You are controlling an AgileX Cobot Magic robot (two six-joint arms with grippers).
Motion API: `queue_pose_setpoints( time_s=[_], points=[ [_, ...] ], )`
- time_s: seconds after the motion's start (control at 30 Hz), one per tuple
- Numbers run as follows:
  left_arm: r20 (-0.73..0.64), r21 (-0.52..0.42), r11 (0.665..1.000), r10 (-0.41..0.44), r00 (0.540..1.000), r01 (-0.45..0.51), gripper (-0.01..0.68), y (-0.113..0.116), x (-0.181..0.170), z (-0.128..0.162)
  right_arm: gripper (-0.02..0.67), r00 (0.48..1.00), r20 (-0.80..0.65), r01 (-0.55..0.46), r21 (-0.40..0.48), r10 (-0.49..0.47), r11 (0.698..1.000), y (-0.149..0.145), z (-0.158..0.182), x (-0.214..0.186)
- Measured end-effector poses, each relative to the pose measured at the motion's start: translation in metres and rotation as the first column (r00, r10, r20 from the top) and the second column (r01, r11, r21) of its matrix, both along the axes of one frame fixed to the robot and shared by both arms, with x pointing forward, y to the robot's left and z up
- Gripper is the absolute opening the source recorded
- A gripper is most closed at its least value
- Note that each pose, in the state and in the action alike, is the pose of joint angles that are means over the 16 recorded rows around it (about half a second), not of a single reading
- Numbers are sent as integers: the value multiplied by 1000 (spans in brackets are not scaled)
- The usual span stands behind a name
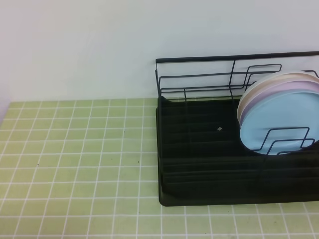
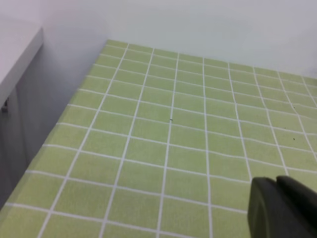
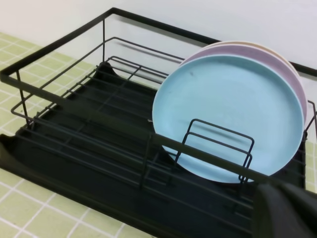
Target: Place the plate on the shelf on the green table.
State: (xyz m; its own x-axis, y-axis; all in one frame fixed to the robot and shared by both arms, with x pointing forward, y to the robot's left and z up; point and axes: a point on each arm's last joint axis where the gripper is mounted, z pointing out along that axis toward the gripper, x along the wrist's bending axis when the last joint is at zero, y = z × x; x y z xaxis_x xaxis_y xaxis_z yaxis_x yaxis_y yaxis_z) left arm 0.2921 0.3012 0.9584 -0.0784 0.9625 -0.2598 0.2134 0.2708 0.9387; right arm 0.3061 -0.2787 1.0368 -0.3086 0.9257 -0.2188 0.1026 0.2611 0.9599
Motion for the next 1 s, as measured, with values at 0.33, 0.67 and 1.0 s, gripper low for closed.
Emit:
queue_pose_setpoints(
  time_s=[0.33,0.67,1.0],
  points=[
    [0,0,1000,0,1000,0,-2,0,0,0,-2,991,55,122,12,-123,992,-11,-14,-11],
    [1,0,1000,0,1000,0,-2,0,0,0,-2,975,8,220,65,-221,973,-15,-59,-15],
    [1,0,1000,0,1000,0,-2,0,0,0,-2,970,-87,232,68,-226,970,-15,-79,-14]
  ],
)
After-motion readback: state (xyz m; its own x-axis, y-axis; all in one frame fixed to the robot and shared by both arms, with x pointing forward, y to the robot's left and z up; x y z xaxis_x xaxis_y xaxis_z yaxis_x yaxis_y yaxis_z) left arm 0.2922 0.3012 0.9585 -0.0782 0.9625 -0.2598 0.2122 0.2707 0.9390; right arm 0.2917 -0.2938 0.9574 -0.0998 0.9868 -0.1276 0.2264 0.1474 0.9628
